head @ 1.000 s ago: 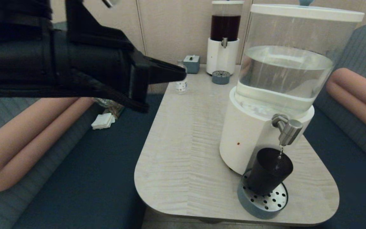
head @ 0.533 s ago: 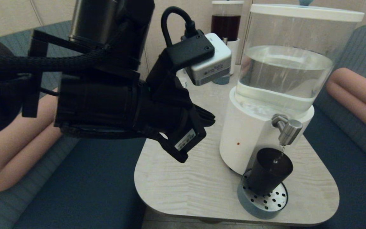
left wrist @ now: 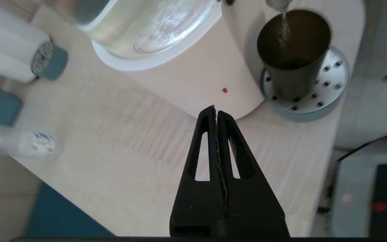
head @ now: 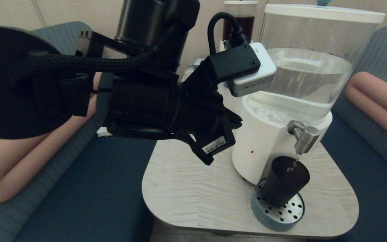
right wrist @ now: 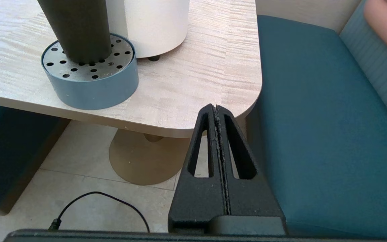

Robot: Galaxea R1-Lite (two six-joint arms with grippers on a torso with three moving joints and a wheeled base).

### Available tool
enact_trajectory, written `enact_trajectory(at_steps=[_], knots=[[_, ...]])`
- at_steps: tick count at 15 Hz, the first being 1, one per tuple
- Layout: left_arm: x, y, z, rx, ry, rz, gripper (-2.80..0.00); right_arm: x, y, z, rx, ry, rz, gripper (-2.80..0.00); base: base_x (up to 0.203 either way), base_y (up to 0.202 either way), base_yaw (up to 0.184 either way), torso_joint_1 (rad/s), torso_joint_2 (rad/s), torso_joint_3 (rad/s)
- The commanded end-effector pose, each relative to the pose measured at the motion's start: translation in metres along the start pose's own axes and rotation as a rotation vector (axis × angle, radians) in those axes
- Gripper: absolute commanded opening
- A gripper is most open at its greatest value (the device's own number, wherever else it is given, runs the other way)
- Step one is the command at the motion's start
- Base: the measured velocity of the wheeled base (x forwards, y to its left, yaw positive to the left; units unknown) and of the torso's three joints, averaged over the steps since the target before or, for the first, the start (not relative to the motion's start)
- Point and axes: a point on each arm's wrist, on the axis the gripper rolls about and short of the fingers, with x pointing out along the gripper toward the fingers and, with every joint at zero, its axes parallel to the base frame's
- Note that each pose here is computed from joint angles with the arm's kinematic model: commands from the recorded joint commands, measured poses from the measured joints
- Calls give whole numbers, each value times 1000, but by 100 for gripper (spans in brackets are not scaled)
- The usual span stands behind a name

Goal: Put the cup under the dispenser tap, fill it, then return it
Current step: Turn off the faucet

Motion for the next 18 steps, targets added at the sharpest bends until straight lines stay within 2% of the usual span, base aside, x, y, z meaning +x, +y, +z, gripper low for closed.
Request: enact_trajectory(at_steps=[1, 3, 13, 18], knots=[[12, 0, -1, 22, 27, -17, -280, 0, 0, 0, -1, 0, 1, -280, 0, 0, 0, 0, 0, 0], [17, -5, 4, 32, 46, -37, -280, 0, 0, 0, -1, 1, 1, -280, 0, 0, 0, 0, 0, 0], [57, -28, 28, 72, -11, -101, -280, 0, 0, 0, -1, 1, 2, -280, 0, 0, 0, 0, 0, 0], [76, -28, 38, 89, -43, -89, -280, 0, 0, 0, -1, -1, 2, -280, 0, 0, 0, 0, 0, 0]])
